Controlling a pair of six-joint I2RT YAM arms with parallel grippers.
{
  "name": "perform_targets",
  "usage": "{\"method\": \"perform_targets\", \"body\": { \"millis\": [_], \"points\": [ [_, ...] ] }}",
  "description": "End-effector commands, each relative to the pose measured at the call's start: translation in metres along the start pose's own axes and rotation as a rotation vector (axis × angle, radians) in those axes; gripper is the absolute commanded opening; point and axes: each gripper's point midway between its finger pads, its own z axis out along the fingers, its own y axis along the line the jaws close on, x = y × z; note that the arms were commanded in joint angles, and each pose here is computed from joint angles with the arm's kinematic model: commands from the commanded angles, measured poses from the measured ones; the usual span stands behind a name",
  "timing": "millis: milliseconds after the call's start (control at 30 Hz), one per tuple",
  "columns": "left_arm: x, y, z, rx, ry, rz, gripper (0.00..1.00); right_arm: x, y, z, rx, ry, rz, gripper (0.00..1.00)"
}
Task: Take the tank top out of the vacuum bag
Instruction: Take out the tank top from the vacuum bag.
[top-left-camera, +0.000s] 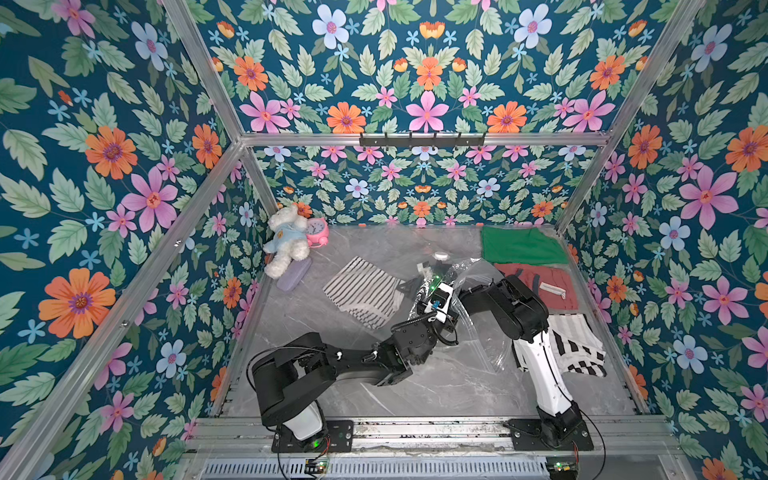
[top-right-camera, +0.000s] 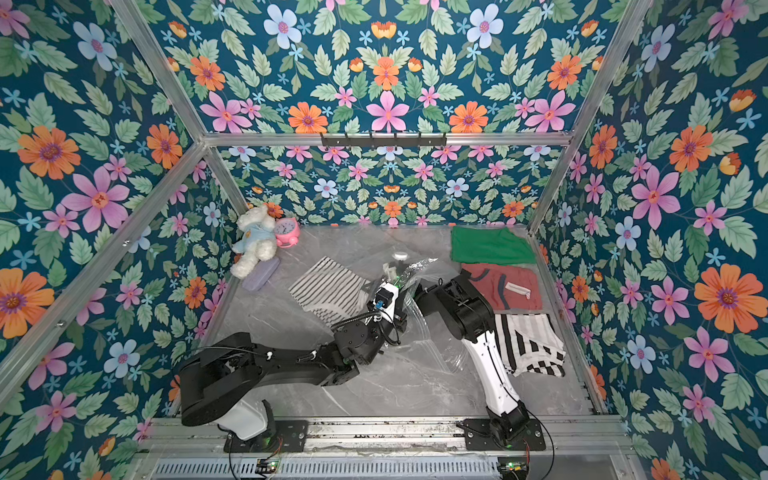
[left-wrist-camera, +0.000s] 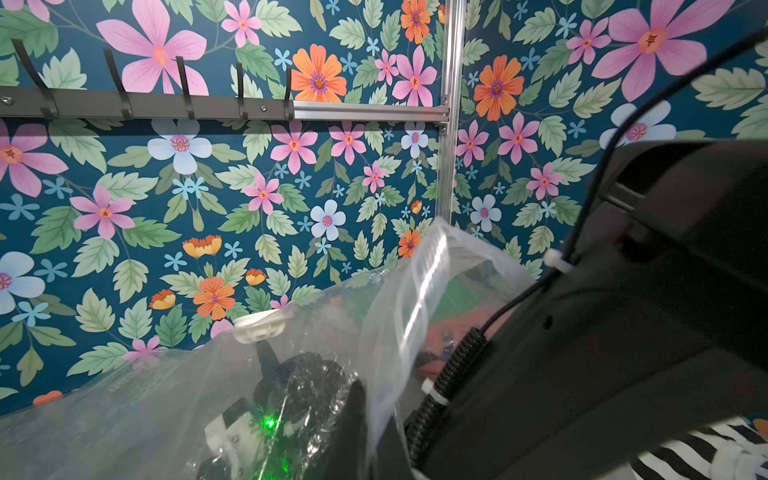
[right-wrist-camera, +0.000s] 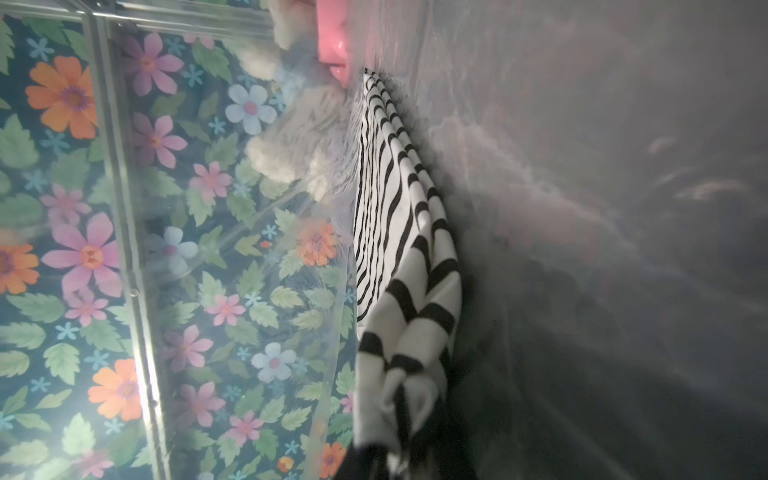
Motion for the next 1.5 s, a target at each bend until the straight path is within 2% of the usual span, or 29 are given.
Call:
{"method": "perform_targets", "body": {
  "millis": [0, 133, 467, 833, 1000, 1100, 1233, 1367, 1467],
  "points": [
    [-0.007, 0.004, 0.002, -0.023, -0.020, -0.017, 0.00, -0.002, 0.020, -0.001, -0.046, -0.005, -0.005, 0.07],
    [-0.002, 0.010, 0.005, -0.074, 0.006, 0.010, 0.00, 0.002, 0.036, -0.005, -0.068, 0.029, -0.008, 0.05],
    [-0.006, 0.023, 0.004, -0.128, 0.009, 0.031, 0.00, 0.008, 0.035, -0.026, 0.025, 0.009, -0.049, 0.02],
    [0.001, 0.037, -0.010, -0.162, 0.059, 0.066, 0.00, -0.022, 0.023, -0.076, 0.106, -0.073, -0.042, 0.00],
    [-0.003, 0.039, -0.005, -0.195, 0.091, 0.099, 0.00, -0.013, 0.016, -0.084, 0.180, -0.067, -0.088, 0.00],
    [-0.008, 0.039, 0.001, -0.216, 0.083, 0.108, 0.00, -0.002, 0.007, -0.081, 0.175, -0.041, -0.074, 0.00],
    [-0.020, 0.036, 0.009, -0.218, 0.054, 0.105, 0.00, 0.015, -0.003, -0.076, 0.238, -0.006, -0.110, 0.00],
    [-0.024, 0.033, 0.015, -0.225, 0.041, 0.108, 0.00, 0.021, -0.006, -0.075, 0.240, -0.005, -0.113, 0.00],
    [-0.022, 0.038, 0.019, -0.277, 0.057, 0.133, 0.00, 0.021, -0.002, -0.081, 0.238, -0.020, -0.116, 0.00]
  ]
}}
